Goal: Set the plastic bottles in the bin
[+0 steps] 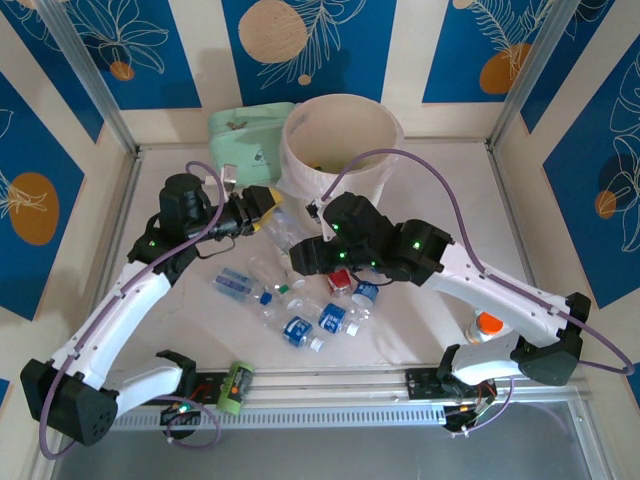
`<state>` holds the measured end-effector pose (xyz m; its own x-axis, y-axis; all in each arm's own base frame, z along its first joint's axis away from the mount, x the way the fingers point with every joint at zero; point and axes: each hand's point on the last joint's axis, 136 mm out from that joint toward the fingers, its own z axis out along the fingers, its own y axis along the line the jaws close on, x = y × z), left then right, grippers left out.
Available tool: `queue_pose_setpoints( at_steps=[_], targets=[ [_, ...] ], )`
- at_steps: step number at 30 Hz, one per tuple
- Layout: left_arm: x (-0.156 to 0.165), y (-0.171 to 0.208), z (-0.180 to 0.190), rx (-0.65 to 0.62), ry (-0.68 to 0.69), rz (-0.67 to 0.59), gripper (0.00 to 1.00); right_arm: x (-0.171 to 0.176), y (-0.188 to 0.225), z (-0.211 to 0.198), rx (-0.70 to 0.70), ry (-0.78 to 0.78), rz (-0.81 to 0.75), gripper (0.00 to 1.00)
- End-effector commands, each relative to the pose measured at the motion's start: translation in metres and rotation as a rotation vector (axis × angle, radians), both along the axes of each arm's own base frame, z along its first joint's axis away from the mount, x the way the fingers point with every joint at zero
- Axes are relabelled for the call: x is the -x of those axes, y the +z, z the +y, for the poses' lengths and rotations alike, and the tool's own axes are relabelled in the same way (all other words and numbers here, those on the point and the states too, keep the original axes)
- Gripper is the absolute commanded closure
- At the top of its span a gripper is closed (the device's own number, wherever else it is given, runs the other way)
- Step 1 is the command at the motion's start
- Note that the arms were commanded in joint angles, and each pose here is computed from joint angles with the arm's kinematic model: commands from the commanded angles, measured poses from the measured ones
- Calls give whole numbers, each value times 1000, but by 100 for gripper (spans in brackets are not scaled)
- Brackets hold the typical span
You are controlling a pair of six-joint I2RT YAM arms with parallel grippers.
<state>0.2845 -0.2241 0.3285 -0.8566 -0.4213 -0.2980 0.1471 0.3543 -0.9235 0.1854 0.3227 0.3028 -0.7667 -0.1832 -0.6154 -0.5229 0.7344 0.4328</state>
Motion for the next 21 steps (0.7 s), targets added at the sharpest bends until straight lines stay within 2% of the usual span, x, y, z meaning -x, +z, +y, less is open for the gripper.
queue_pose_setpoints(
  at_steps=[1,4,6,12,16,21],
  targets=[
    [-3,12,2,10,-1,-25,53,-5,18,-12,-1,-43,-65,35],
    [-6,25,5,20,13,-50,54,-12,30,-31,-3,-126,-108,17],
    [-10,38,8,33,32,-82,54,-15,43,-47,-21,-185,-133,12],
    [-41,91,10,120,82,-177,54,-21,69,-101,-125,-332,-154,9],
    [-81,125,8,193,161,-226,54,-24,62,-134,-175,-445,-98,9],
    [-135,155,-3,252,233,-255,55,-19,41,-152,-195,-511,-36,9]
  ],
)
